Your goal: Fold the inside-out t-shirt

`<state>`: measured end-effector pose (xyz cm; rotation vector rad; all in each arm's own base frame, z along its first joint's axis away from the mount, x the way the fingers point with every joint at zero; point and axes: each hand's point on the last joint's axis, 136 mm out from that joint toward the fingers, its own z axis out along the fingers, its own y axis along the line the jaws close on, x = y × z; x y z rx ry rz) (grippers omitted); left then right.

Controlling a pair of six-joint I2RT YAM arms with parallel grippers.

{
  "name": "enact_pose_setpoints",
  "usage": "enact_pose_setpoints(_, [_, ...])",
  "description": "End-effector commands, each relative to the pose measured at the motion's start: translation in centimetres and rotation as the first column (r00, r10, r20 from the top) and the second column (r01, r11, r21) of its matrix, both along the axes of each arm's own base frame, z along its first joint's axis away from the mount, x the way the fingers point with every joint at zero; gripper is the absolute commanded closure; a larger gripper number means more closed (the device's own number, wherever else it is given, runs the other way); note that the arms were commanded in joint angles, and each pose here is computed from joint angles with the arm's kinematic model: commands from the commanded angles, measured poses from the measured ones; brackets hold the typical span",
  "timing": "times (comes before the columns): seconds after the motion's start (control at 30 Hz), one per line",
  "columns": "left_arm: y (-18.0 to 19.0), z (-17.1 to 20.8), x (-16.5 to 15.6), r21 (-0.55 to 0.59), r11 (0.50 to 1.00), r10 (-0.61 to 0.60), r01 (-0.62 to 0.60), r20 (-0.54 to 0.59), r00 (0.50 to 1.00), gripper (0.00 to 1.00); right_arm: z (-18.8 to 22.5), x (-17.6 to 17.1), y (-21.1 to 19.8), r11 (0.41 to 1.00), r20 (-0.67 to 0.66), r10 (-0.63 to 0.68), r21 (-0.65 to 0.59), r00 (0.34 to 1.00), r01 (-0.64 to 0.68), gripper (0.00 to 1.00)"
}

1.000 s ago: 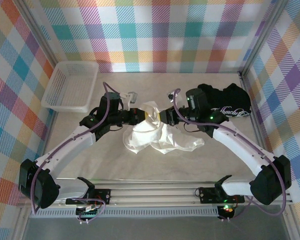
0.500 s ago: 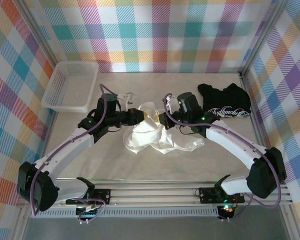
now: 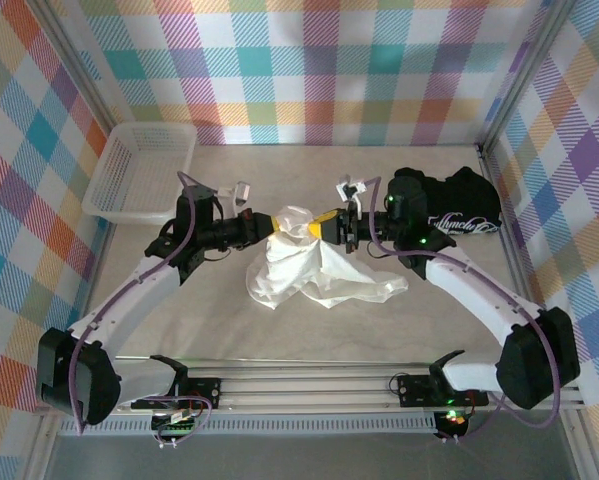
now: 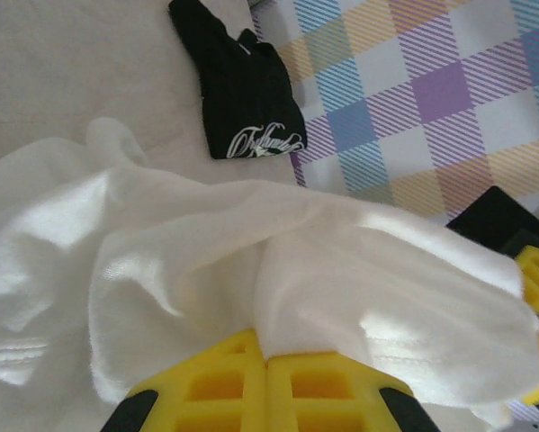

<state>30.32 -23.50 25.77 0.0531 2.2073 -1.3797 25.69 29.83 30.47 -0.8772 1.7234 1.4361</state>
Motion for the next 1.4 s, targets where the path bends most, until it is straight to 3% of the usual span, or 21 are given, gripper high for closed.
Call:
enact_pose_setpoints(0.0, [-0.2, 0.2, -0.2, 0.056, 0.998, -0.021, 0.019, 0.035, 0.999, 0.95, 2.2, -0.8, 0.6, 0.992, 0.039, 0.098, 0.072, 0.994, -0.101, 1.00])
enact_pose_setpoints(0.1, [0.1, -0.3, -0.3, 0.110, 0.994, -0.009, 0.003, 0.048, 0.999, 0.85, 1.7, -0.3, 0.7, 0.995, 0.023, 0.078, 0.056, 0.997, -0.079, 1.00])
enact_pose_setpoints(0.27, [2.1, -1.6, -0.9, 0.318, 0.944, 0.049, -0.086, 0.123, 0.991, 0.61, 1.0, 0.5, 0.5, 1.000, -0.007, 0.024, 0.005, 1.000, -0.024, 1.00])
enact_pose_setpoints(0.43, [2.2, 0.0, -2.1, 0.379, 0.916, 0.028, -0.129, 0.259, 0.965, 0.43, 1.3, 1.3, 0.9, 1.000, -0.084, 0.014, -0.003, 0.996, -0.014, 1.00])
enact_pose_setpoints(0.7, [-0.2, 1.7, -2.6, 0.476, 0.869, -0.085, -0.136, 0.414, 0.907, 0.28, 1.6, 1.8, 1.3, 1.000, -0.181, 0.030, 0.005, 0.983, -0.029, 1.00])
enact_pose_setpoints(1.13, [-3.3, 1.6, 0.4, 0.480, 0.871, -0.116, -0.099, 0.398, 0.910, 0.30, 1.0, 1.7, 1.3, 0.999, -0.211, 0.035, 0.008, 0.977, -0.034, 1.00])
enact_pose_setpoints(1.23, [-2.9, 1.7, 0.9, 0.477, 0.868, -0.080, -0.139, 0.411, 0.908, 0.38, 0.7, 1.9, 1.1, 1.000, -0.216, 0.019, -0.004, 0.976, -0.020, 1.00])
enact_pose_setpoints(1.37, [-2.3, 2.1, 1.1, 0.477, 0.861, -0.050, -0.176, 0.424, 0.904, 0.58, 0.1, 2.4, 0.8, 0.999, -0.226, -0.023, -0.039, 0.974, 0.015, 1.00])
